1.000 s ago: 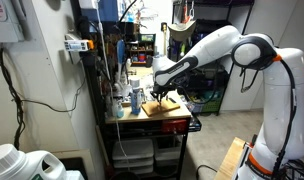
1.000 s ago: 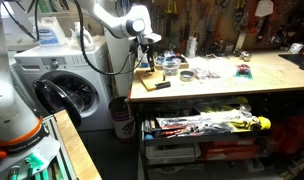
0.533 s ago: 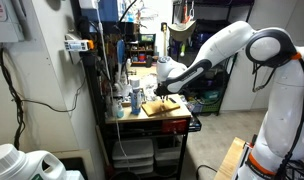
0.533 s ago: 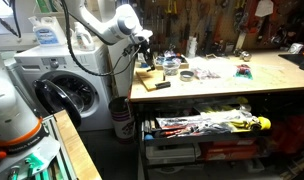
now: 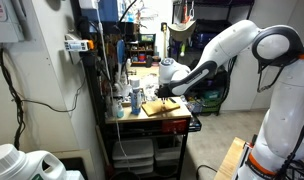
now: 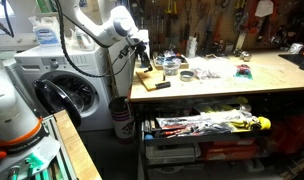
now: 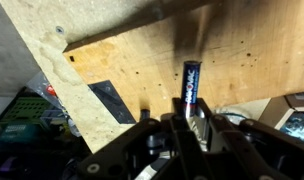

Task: Pick up the batteries on top of the chopping board and make them stand upright on the board

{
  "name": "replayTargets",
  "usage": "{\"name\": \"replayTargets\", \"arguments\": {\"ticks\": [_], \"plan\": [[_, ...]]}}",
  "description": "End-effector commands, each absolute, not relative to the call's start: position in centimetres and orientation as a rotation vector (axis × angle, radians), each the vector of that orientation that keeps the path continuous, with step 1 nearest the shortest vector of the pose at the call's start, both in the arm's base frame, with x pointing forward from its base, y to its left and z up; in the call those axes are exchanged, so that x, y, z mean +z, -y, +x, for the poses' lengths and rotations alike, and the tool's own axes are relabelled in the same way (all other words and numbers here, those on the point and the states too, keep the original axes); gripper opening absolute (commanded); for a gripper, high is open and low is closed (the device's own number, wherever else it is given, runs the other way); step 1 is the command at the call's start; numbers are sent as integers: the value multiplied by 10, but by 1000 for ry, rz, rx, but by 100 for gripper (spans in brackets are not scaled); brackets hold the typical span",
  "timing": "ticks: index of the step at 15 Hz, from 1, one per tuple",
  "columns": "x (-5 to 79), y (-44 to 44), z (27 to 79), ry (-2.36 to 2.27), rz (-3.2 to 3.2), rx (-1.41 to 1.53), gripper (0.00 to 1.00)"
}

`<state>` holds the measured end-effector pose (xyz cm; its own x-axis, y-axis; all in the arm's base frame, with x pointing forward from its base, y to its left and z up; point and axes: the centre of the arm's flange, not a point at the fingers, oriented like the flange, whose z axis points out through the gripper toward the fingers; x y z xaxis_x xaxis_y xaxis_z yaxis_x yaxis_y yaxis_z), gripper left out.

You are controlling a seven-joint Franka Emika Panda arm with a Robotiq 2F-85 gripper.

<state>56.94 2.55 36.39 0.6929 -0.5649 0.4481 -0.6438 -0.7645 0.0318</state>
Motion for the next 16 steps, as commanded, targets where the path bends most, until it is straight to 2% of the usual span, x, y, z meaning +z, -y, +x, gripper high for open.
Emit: {"name": "replayTargets", "arguments": {"ticks": [1, 7, 16], "plan": [[363, -28, 569, 970, 2677, 647, 4], [354, -48, 567, 848, 2588, 828, 4], [321, -53, 565, 1000, 2447, 1115, 4]]}}
